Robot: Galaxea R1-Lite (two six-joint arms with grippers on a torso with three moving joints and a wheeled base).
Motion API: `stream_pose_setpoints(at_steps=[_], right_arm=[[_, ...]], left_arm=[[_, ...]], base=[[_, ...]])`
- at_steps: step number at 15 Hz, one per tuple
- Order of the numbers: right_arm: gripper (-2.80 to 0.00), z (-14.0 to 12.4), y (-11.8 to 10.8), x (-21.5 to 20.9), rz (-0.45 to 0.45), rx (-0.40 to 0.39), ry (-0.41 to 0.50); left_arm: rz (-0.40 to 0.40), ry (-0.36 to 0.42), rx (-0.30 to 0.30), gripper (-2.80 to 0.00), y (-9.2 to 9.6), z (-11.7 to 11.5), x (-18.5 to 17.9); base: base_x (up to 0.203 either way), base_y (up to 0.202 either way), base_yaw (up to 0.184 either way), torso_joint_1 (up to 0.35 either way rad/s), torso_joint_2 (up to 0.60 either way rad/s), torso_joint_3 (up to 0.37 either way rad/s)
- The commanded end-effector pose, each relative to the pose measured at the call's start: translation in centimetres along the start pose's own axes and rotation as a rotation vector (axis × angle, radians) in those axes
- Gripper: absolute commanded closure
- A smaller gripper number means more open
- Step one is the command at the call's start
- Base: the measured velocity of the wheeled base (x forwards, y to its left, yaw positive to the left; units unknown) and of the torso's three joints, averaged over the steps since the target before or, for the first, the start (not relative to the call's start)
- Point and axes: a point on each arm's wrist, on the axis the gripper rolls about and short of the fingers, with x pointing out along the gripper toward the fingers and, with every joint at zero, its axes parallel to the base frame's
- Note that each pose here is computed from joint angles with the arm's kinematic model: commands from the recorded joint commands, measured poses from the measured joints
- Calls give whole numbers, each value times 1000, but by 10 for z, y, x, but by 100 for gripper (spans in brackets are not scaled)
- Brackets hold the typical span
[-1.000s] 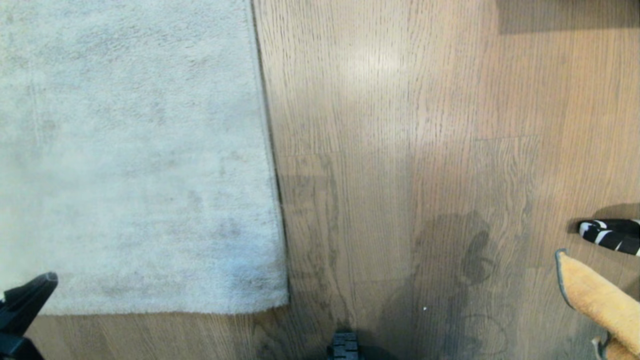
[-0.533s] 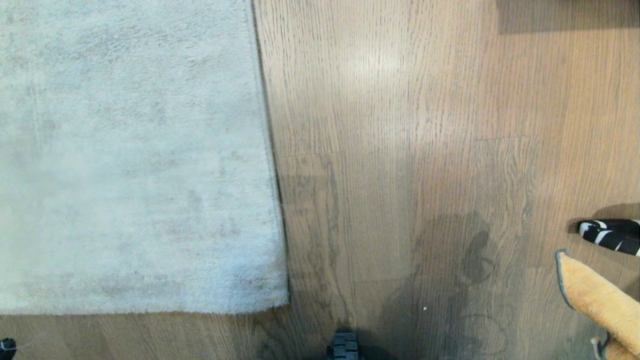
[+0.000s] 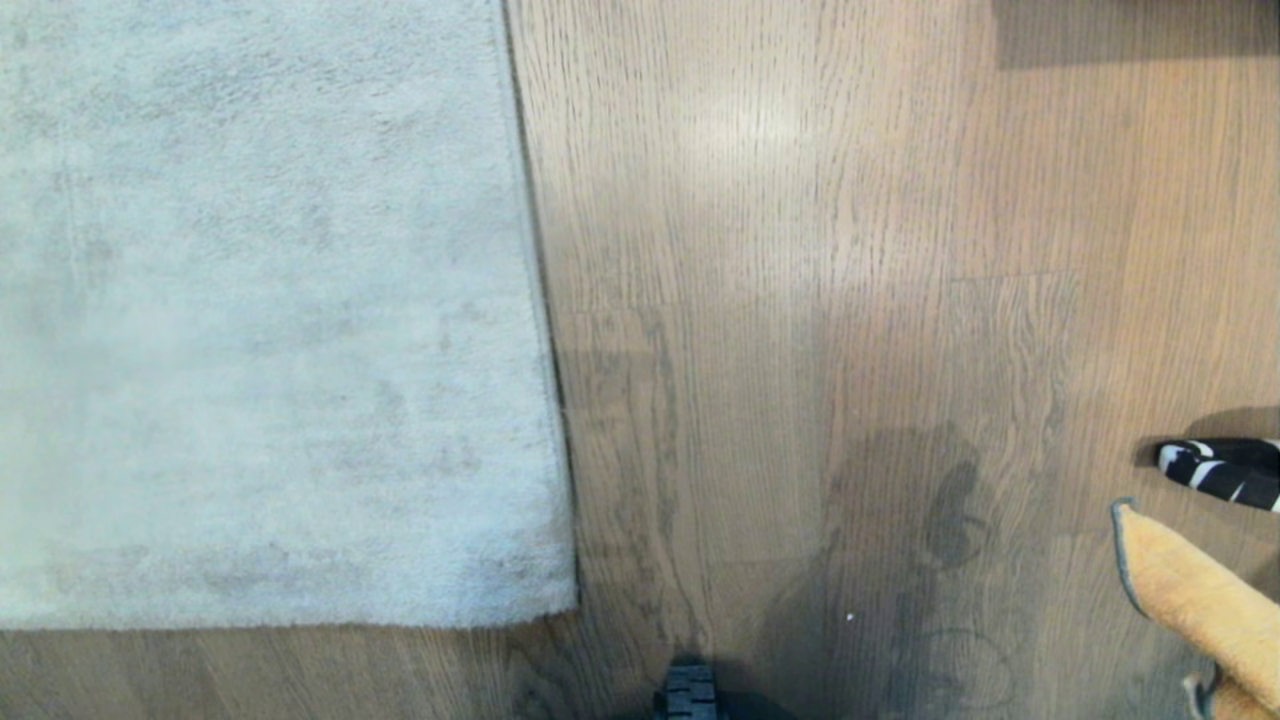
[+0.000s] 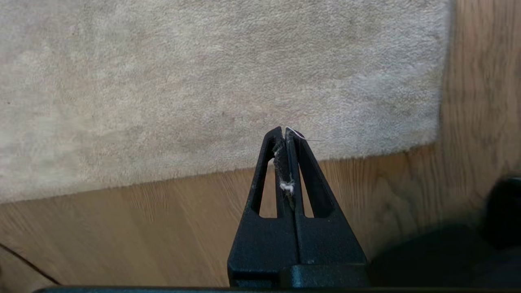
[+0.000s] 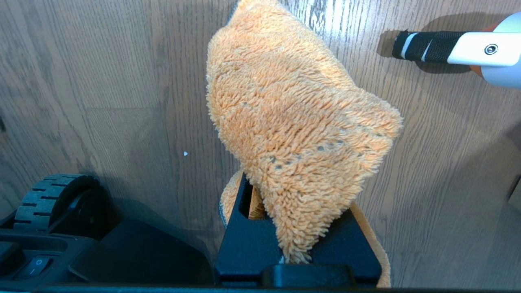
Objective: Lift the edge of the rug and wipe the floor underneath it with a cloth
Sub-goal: Put down the rag
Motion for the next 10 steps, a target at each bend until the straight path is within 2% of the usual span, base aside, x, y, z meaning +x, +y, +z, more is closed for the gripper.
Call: stream_pose_setpoints(at_steps=[1,10], right_arm=[[0,0,0,0,1,0,1],[0,0,0,0,1,-1,1]], left_arm=[[3,-15,0,0,0,1,-2],[-1,-45,2,0,0,-1,0]], base=[[0,0,0,0,0,0],[0,0,0,0,0,0]])
